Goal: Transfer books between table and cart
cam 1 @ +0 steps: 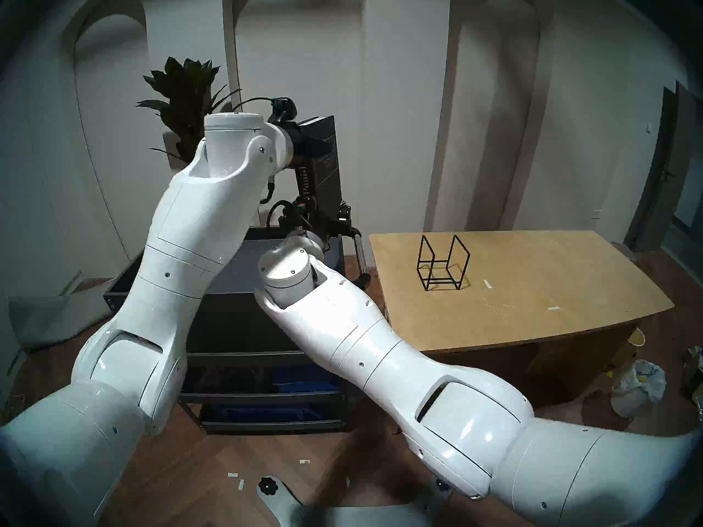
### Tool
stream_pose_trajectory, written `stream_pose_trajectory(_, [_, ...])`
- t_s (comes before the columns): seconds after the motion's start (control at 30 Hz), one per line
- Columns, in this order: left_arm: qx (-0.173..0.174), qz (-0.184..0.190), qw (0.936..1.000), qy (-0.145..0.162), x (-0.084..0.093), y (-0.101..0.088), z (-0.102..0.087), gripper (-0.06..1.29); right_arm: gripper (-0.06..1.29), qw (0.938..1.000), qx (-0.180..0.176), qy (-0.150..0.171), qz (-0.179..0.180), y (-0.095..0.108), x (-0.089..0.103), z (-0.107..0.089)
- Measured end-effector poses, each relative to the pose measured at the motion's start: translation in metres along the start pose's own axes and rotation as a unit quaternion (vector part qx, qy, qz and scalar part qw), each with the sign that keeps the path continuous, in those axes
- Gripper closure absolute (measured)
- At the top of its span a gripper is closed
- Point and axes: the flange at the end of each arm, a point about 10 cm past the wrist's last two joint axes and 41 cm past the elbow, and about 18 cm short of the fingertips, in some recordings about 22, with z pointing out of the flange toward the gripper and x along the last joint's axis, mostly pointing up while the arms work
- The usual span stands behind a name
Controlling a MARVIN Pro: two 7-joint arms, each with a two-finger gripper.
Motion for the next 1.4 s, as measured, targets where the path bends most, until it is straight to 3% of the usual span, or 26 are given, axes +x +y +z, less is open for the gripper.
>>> stream_pose_trajectory(0.4, [0.024, -0.017, 0.9996, 0.001, -0.003, -0.010, 0.018, 0.70, 0.00, 0.9982, 0.038, -0.047, -0.008, -0.005, -0.009, -0.010])
stream_pose_trajectory(0.7, [0.042, -0.019, 0.9989, 0.012, 0.001, -0.016, 0.025, 0.70, 0.00, 0.9976, 0.049, -0.049, -0.004, -0.002, -0.005, -0.026])
stream_pose_trajectory(1.13, [0.065, -0.019, 0.9975, 0.021, 0.000, -0.028, 0.037, 0.70, 0.00, 0.9982, 0.045, -0.037, -0.013, 0.025, -0.004, -0.042])
stream_pose_trajectory(1.4, [0.078, -0.018, 0.9965, 0.024, -0.002, -0.038, 0.041, 0.70, 0.00, 0.9997, 0.013, -0.020, -0.008, 0.063, -0.003, -0.040])
